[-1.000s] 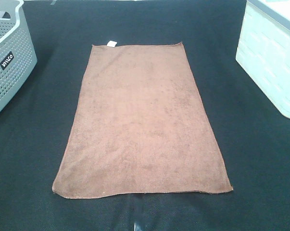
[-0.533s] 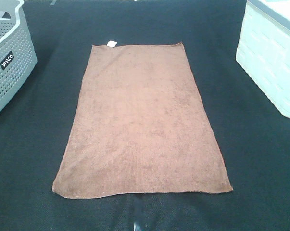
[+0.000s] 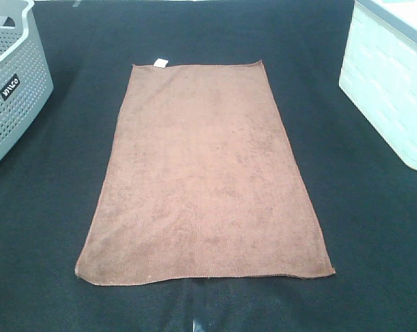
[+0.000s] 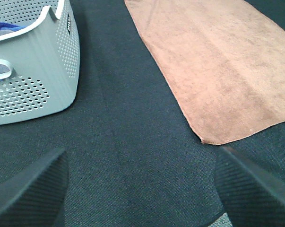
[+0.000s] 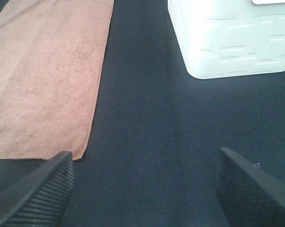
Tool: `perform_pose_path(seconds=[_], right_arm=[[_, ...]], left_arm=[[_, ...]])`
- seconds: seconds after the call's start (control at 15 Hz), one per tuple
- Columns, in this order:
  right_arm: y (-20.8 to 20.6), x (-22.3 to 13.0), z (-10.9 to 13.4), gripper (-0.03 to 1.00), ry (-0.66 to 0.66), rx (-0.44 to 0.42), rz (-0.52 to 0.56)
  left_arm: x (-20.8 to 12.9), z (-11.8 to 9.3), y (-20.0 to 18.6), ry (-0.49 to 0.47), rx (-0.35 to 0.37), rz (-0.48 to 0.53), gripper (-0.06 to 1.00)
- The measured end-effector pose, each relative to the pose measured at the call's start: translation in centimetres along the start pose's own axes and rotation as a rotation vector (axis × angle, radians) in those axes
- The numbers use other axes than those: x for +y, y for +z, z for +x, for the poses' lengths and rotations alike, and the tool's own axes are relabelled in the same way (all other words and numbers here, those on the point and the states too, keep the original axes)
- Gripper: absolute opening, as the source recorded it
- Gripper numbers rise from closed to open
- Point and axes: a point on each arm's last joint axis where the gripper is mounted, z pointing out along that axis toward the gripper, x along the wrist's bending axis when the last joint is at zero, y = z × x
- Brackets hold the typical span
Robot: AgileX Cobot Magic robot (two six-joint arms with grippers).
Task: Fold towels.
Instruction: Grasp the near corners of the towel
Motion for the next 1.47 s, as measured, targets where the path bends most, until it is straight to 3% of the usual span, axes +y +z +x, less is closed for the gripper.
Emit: perform_pose_path(seconds=[0.2, 0.27, 0.53, 0.67, 0.93, 1.0, 1.2, 1.47], right_arm=[[0.5, 2.1, 0.0, 0.77, 0.044, 0.007, -0.028], [1.4, 3.1, 0.0, 0.77, 0.062, 0.007, -0.008], [7.1, 5.4, -0.2, 0.77, 0.085, 0.013, 0.245], [11.6, 6.2, -0.1, 0.77, 0.114, 0.027, 0.442], [18.2, 5.5, 0.6, 0.77, 0.181, 0.103, 0.678], [18.2, 5.5, 0.6, 0.77, 0.181, 0.103, 0.678], [23.2, 3.3, 1.6, 0.77, 0.184, 0.239, 0.785], [27.0, 0.9, 2.7, 0.77, 0.281, 0.345, 0.852]], left_arm=[[1.3, 0.4, 1.7, -0.037, -0.012, 0.090, 0.80], [2.4, 0.6, 2.5, -0.079, -0.016, 0.079, 0.80], [6.2, 1.6, 7.7, -0.295, -0.053, 0.014, 0.80], [6.2, 2.2, 12.6, -0.413, -0.068, 0.165, 0.80], [3.4, 2.3, 20.2, -0.495, -0.132, 0.463, 0.77], [3.4, 2.3, 20.2, -0.495, -0.132, 0.463, 0.77], [-0.2, 1.5, 25.5, -0.599, -0.232, 0.642, 0.74], [-2.9, 0.9, 28.7, -0.677, -0.296, 0.686, 0.73]])
